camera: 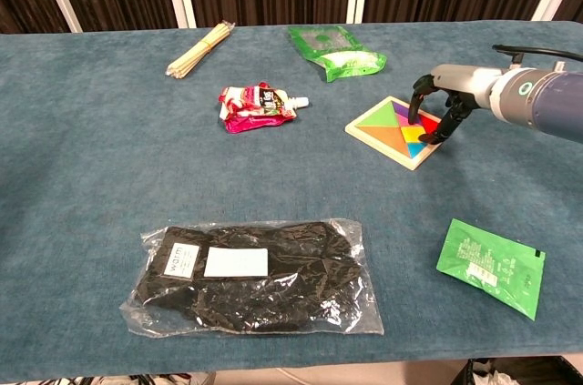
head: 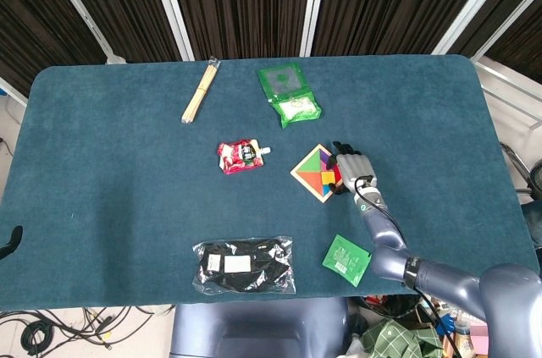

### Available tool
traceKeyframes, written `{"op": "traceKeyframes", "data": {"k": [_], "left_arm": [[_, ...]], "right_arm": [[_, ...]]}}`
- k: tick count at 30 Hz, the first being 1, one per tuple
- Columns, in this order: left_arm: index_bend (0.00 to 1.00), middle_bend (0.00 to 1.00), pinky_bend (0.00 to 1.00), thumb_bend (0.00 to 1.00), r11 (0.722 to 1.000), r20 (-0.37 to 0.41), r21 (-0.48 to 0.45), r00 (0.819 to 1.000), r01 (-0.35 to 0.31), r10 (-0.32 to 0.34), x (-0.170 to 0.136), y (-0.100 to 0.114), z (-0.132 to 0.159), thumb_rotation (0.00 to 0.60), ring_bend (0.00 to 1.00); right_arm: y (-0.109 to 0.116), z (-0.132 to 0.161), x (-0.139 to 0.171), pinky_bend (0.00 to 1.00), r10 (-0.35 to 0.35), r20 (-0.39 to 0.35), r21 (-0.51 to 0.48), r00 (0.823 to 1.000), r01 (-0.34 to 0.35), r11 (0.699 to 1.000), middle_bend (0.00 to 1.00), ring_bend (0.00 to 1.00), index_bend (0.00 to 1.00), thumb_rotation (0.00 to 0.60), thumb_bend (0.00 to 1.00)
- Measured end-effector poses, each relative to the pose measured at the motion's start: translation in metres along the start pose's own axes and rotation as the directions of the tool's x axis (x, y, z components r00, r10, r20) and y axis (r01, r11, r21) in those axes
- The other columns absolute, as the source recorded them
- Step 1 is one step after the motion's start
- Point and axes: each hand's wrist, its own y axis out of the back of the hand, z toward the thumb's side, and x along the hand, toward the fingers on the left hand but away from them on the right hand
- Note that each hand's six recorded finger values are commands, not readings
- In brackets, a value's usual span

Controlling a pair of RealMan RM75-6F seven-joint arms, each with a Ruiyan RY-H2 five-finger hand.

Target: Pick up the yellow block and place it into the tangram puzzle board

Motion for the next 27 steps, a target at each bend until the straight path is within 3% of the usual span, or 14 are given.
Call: {"op": "traceKeyframes", "data": {"k": [7, 12, 19, 23, 27], "left_arm": [[0.00, 0.00, 0.00, 0.32, 1.000, 0.000, -0.002, 1.000, -0.003, 0.003, 0.000, 0.000, 0.000, 0.600, 0.00], [0.00, 0.00, 0.00, 0.32, 1.000, 0.001, -0.001, 1.000, -0.004, 0.004, 0.000, 0.001, -0.001, 0.600, 0.00], [0.00, 0.00, 0.00, 0.32, 1.000, 0.001, -0.004, 1.000, -0.008, 0.008, 0.000, 0.002, -0.001, 0.600, 0.00], [0.00, 0.00, 0.00, 0.32, 1.000, 0.003, -0.002, 1.000, -0.008, 0.008, 0.000, 0.002, 0.000, 0.600, 0.00], [0.00, 0.00, 0.00, 0.32, 1.000, 0.007, -0.003, 1.000, -0.018, 0.018, -0.001, 0.003, 0.001, 0.600, 0.00]], "right_arm": [[0.001, 0.001, 0.001, 0.14, 0.002, -0.004, -0.008, 1.000, -0.002, 1.000, 0.00, 0.00, 0.35, 0.600, 0.28], [0.016, 0.006, 0.004, 0.14, -0.030, -0.021, -0.061, 0.999, 0.028, 0.998, 0.00, 0.00, 0.31, 0.600, 0.28], [0.062, -0.004, 0.027, 0.14, -0.105, -0.055, -0.136, 0.993, 0.096, 0.986, 0.00, 0.00, 0.25, 0.600, 0.22], [0.095, -0.030, 0.060, 0.13, -0.161, -0.062, -0.154, 0.985, 0.150, 0.977, 0.00, 0.00, 0.24, 0.600, 0.17], [0.122, -0.065, 0.099, 0.13, -0.235, -0.058, -0.112, 0.970, 0.228, 0.967, 0.00, 0.00, 0.24, 0.600, 0.15]]}}
